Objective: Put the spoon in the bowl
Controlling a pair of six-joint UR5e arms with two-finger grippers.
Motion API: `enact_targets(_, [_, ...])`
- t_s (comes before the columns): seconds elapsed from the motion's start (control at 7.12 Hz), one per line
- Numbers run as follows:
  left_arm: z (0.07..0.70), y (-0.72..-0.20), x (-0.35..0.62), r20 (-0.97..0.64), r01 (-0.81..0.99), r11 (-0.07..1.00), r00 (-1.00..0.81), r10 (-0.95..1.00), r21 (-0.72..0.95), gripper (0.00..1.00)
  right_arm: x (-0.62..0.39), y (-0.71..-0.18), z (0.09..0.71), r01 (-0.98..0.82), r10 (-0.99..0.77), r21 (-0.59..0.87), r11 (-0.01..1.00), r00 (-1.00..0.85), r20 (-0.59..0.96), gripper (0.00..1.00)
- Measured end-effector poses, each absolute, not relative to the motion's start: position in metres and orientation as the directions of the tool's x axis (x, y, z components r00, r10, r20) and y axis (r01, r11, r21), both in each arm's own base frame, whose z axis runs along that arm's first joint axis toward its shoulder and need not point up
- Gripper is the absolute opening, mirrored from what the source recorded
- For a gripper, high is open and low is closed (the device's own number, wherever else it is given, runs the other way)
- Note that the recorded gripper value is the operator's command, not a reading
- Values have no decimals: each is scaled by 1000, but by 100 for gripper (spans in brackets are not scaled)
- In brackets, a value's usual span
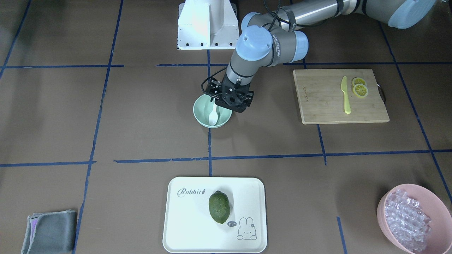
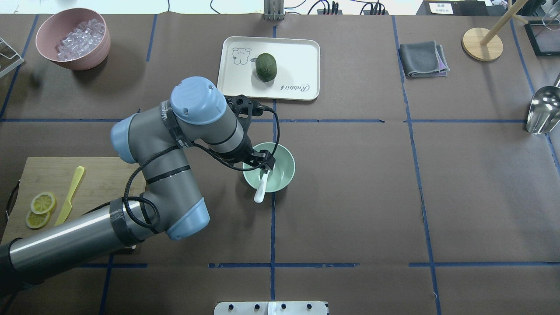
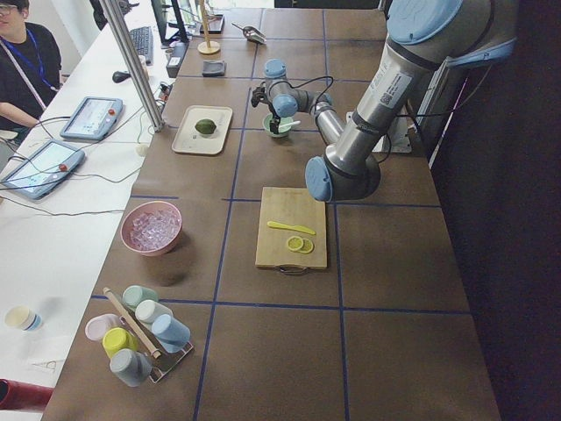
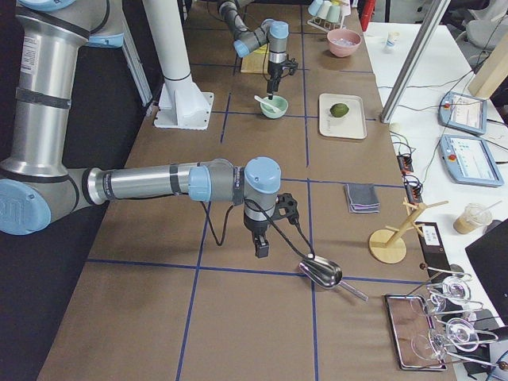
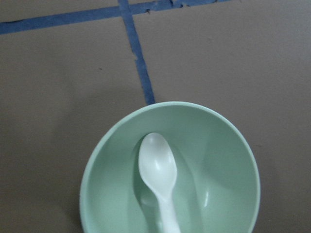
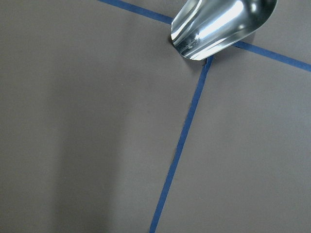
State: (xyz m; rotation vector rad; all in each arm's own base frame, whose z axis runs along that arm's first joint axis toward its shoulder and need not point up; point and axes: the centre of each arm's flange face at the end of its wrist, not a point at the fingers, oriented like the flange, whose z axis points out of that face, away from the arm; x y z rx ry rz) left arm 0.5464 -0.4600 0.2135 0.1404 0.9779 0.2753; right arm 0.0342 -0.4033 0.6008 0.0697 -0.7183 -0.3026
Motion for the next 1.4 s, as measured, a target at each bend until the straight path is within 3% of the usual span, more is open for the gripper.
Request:
enact_targets(0.7, [342,-505,367,-731,-190,941,593,337,280,100,34,-403,611,246,-279,143,959,710,646,99])
enact_targets(1.4, [542,-528,64,-723,-154,950,620,306,271,100,35,-403,628,216,-218,85,973,721,657,99])
